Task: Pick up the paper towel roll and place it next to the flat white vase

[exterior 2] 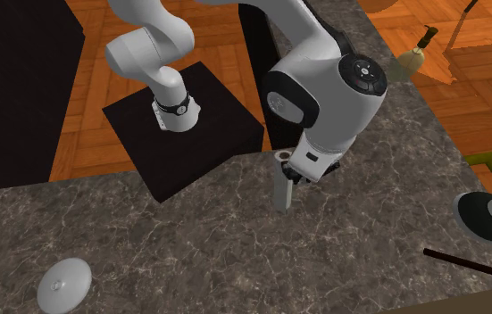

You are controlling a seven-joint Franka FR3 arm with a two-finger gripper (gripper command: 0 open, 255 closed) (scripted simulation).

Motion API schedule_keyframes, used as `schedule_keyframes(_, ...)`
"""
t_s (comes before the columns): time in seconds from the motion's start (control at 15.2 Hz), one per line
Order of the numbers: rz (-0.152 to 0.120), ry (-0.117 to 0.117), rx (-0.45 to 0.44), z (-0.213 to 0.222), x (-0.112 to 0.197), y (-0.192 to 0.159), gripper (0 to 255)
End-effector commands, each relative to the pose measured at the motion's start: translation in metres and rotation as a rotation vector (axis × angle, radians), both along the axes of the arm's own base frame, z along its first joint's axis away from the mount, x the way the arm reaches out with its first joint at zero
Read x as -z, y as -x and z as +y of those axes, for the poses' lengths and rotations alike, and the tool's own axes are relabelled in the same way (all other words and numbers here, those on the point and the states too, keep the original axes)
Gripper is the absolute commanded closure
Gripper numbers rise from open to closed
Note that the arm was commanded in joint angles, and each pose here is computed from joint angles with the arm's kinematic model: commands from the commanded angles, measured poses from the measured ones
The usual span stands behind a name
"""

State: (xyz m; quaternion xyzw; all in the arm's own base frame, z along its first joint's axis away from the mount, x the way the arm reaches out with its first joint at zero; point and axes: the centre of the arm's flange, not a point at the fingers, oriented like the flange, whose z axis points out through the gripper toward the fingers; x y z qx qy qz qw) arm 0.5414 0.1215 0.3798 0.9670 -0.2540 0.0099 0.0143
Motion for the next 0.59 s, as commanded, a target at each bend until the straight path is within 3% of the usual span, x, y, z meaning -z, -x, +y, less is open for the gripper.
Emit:
schedule_keyframes(0.0,0.0,0.0,0.0,0.001,-0.011,-0.001,255)
schedule_keyframes(0.26,0.0,0.0,0.0,0.001,-0.02,-0.001,255)
schedule_keyframes(0.33,0.0,0.0,0.0,0.001,-0.02,-0.001,0)
schedule_keyframes(0.53,0.015,0.026,-0.028,0.013,0.014,0.014,0)
